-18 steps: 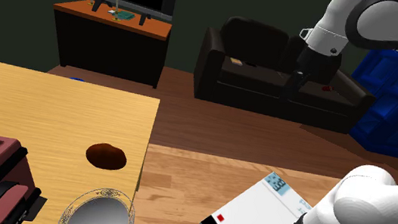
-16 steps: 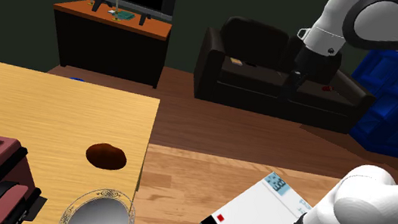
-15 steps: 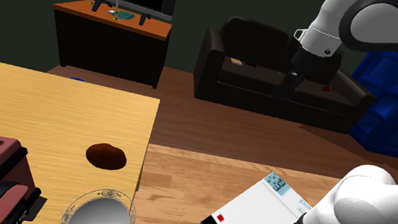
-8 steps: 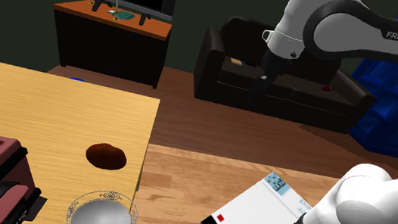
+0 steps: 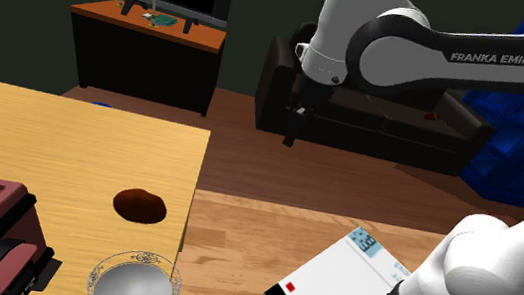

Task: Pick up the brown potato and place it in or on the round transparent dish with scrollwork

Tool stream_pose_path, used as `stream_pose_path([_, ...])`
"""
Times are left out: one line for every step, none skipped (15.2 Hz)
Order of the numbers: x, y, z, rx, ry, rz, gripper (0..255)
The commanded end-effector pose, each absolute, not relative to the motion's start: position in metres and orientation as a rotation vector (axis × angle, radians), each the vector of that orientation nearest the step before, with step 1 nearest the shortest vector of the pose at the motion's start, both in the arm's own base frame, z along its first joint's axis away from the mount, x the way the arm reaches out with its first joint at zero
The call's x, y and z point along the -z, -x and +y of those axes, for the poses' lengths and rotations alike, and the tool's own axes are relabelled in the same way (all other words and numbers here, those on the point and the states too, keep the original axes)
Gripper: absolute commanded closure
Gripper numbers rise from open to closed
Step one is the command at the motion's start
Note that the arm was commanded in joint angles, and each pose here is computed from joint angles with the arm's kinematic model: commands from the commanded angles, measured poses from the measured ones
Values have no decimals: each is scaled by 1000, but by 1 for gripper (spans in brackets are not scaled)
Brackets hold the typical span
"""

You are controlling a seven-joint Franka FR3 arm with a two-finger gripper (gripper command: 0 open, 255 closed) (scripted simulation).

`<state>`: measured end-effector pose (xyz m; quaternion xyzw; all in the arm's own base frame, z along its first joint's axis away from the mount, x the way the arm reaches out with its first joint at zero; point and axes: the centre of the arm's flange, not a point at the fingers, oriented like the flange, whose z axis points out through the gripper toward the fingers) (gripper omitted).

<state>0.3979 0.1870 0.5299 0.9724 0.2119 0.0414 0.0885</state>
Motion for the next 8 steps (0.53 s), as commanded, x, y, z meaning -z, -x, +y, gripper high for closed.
stream_pose_path([-516,-407,210,-126,-2873,680,0])
stream_pose_path([-511,-411,222,-127,-2862,704,0])
stream_pose_path([-506,-415,234,-128,-2850,728,0])
stream_pose_path([-501,-418,245,-129,-2839,752,0])
stream_pose_path([-495,-422,257,-130,-2827,776,0])
stream_pose_path([-490,-425,269,-130,-2816,799,0])
stream_pose_path([-484,-428,281,-131,-2804,823,0])
stream_pose_path([-479,-431,294,-132,-2791,846,0])
